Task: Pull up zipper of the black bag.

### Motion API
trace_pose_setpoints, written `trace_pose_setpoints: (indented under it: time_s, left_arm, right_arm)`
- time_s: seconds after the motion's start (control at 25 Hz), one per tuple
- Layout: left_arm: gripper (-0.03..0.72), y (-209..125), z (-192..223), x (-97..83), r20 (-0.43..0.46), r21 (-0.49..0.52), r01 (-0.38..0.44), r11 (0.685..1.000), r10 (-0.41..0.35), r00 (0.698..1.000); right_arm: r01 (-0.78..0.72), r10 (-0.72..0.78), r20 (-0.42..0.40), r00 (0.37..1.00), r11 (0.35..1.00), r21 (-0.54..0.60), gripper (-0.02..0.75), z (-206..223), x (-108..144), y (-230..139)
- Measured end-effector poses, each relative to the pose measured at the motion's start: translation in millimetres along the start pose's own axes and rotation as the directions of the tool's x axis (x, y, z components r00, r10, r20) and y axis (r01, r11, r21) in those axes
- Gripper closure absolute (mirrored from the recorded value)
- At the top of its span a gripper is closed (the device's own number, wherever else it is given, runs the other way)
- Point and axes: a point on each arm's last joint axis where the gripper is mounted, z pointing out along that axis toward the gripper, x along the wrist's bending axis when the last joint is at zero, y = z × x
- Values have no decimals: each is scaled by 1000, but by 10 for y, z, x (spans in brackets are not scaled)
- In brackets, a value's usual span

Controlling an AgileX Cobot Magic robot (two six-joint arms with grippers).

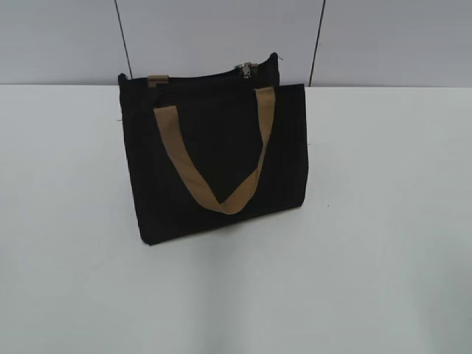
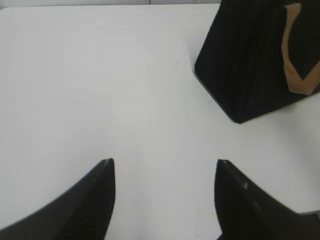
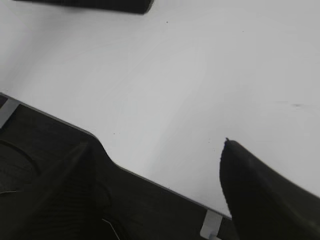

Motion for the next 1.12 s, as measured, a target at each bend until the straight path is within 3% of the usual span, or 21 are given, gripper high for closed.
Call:
trace_pose_setpoints:
  time_s: [0.24, 0.44, 1.12]
  left_arm:
    - [220, -32, -56, -10, -98, -46, 48, 998, -52, 994]
    - [220, -33, -55, -12, -119, -48, 58, 997, -63, 991]
    - [254, -33, -55, -12, -119, -48, 58, 997, -63, 991]
  right_arm:
    - [-55, 65, 105, 992, 994, -95, 149, -103, 20, -68]
    - [-103, 129, 195, 972, 985, -142, 149, -139, 40, -100]
    - [-120, 148, 201, 968, 982, -146, 149, -135, 49, -94]
